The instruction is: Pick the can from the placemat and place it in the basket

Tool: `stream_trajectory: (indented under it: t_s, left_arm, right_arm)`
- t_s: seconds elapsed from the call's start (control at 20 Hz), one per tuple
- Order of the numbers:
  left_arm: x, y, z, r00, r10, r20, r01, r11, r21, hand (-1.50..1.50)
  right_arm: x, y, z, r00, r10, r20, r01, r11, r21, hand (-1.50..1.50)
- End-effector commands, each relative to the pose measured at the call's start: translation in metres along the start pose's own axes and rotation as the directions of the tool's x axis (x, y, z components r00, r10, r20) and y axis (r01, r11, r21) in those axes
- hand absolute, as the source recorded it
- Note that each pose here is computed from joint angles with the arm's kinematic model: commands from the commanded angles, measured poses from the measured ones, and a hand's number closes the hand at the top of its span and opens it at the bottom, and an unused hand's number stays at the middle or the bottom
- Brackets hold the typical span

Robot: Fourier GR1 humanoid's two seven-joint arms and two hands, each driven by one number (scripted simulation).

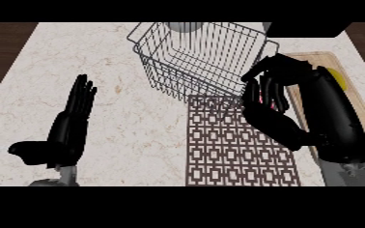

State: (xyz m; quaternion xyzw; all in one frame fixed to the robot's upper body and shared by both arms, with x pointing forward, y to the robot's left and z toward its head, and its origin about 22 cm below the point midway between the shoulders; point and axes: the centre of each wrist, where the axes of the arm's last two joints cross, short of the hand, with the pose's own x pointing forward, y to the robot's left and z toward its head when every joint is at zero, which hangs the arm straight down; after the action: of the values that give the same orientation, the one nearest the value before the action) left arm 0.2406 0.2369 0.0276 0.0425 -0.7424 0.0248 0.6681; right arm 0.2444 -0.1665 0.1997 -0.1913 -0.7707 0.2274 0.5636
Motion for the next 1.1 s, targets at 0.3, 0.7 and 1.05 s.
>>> stream_trajectory:
  t_s: [0.3, 0.7, 1.05]
  left_arm:
    - [-0.003, 0.01, -0.003, 1.0, -0.005, -0.006, 0.005, 1.0, -0.01, 0.0]
    - [0.0, 0.019, 0.006, 1.0, 0.005, 0.008, -0.005, 1.0, -0.016, 0.0]
    - [0.0, -0.002, -0.008, 1.0, 0.004, -0.007, -0.004, 1.0, -0.011, 0.0]
  right_arm:
    - [-0.068, 0.007, -0.034, 0.998, 0.053, -0.045, -0.053, 0.999, 0.0, 1.5]
    - [-0.103, -0.013, -0.06, 0.989, 0.143, -0.036, -0.14, 0.987, 0.073, 1.5]
    - [-0.109, 0.023, -0.08, 0.996, 0.075, -0.05, -0.071, 0.996, 0.061, 1.5]
